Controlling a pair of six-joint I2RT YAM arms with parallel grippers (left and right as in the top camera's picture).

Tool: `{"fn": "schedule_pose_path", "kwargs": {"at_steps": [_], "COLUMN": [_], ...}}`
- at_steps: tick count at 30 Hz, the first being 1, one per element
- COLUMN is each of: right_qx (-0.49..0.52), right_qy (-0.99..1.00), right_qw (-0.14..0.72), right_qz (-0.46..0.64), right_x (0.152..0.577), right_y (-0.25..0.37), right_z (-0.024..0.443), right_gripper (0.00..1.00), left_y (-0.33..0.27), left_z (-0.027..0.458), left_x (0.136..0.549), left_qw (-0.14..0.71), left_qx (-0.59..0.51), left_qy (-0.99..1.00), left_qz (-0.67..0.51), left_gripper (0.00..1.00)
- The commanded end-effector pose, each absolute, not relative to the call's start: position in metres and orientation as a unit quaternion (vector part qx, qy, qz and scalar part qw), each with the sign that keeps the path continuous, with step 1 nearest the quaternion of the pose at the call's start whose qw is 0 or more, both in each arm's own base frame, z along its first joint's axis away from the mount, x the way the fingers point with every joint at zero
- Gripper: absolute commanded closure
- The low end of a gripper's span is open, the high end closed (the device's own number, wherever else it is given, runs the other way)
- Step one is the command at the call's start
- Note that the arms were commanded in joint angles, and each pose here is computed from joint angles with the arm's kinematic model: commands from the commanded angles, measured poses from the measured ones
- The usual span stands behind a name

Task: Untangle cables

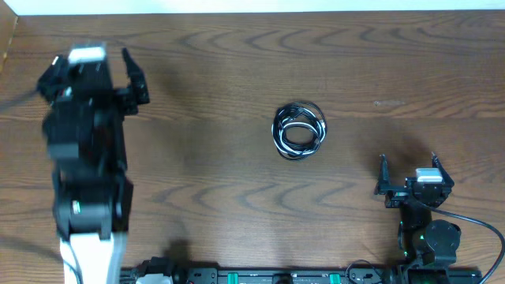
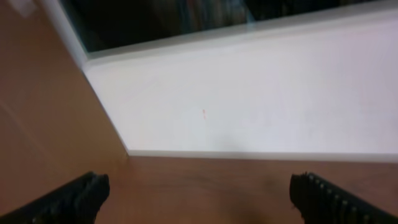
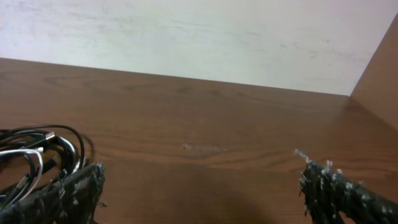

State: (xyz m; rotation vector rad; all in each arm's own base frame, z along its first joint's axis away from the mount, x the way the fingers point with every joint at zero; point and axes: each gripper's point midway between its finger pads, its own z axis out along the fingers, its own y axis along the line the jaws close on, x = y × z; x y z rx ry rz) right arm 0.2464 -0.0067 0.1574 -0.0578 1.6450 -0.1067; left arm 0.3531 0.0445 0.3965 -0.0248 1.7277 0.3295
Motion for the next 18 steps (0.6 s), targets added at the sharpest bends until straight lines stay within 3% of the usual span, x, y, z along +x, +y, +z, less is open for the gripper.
{"fn": "schedule_pose_path", "kwargs": {"at_steps": [1, 9, 18], "right_qx": [-0.027, -0.027, -0.027], "right_qy": [0.732, 0.732, 0.732], "right_qw": [0.679, 0.679, 0.679], "right_qz": [-0.051, -0.051, -0.051], "right_x": [0.246, 0.246, 0.246], "right_y": [-0.008, -0.008, -0.008], "right_z": [0.157, 0.157, 0.157], "right_gripper": [0.01, 0.01, 0.01], "left_y": [0.042, 0.026, -0.003], "left_z": [0.419, 0.413, 0.350], "left_x": [0.367, 0.405, 0.434], "left_qw": [0.628, 0.591, 0.520], "left_qx": [0.008, 0.045, 0.070], "left_qy": [0.764, 0.799, 0.851], "left_qz": [0.145, 0.103, 0.005], "left_gripper": [0.02, 0.02, 0.03]}}
